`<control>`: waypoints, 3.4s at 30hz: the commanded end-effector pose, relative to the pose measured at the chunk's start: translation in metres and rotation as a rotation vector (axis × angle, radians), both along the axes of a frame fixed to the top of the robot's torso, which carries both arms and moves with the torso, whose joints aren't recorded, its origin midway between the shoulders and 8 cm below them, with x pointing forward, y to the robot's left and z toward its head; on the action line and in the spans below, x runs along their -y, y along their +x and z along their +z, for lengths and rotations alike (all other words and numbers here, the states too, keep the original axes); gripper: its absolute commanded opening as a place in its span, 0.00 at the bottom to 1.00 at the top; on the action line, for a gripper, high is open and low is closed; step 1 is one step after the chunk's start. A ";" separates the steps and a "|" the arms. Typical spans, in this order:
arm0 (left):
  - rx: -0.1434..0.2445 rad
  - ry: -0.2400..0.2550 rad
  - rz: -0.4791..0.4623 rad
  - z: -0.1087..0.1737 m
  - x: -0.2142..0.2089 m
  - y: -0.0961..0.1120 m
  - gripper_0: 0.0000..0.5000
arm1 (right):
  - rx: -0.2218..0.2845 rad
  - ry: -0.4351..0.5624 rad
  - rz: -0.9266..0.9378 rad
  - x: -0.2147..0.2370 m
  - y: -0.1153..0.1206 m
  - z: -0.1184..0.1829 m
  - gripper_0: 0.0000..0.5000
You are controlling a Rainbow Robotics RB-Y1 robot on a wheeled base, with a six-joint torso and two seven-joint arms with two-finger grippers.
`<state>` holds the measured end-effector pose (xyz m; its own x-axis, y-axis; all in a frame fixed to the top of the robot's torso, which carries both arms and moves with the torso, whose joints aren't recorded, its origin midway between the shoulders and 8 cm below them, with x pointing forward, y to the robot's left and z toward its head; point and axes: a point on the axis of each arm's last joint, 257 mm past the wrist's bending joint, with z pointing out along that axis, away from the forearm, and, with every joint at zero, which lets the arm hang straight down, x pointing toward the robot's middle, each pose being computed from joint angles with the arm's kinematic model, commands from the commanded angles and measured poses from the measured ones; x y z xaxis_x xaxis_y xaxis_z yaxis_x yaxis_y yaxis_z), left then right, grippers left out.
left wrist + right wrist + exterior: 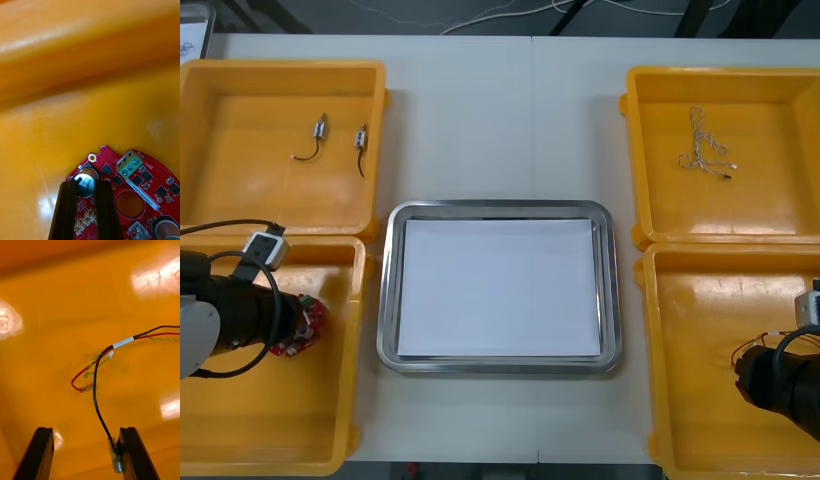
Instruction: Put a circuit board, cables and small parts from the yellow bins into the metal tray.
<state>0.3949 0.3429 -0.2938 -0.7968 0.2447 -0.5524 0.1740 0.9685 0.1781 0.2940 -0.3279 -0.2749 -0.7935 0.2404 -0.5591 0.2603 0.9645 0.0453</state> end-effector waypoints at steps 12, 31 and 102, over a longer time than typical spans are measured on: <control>0.001 0.130 -0.145 -0.011 -0.046 -0.040 0.16 | 0.018 -0.001 0.006 -0.007 0.018 0.032 1.00; 0.020 0.122 -0.097 -0.010 -0.074 -0.061 0.30 | -0.037 0.171 -0.295 0.005 0.019 0.061 1.00; -0.106 0.343 -0.524 0.012 -0.045 -0.036 0.88 | 0.028 0.752 -1.231 0.055 0.096 -0.009 1.00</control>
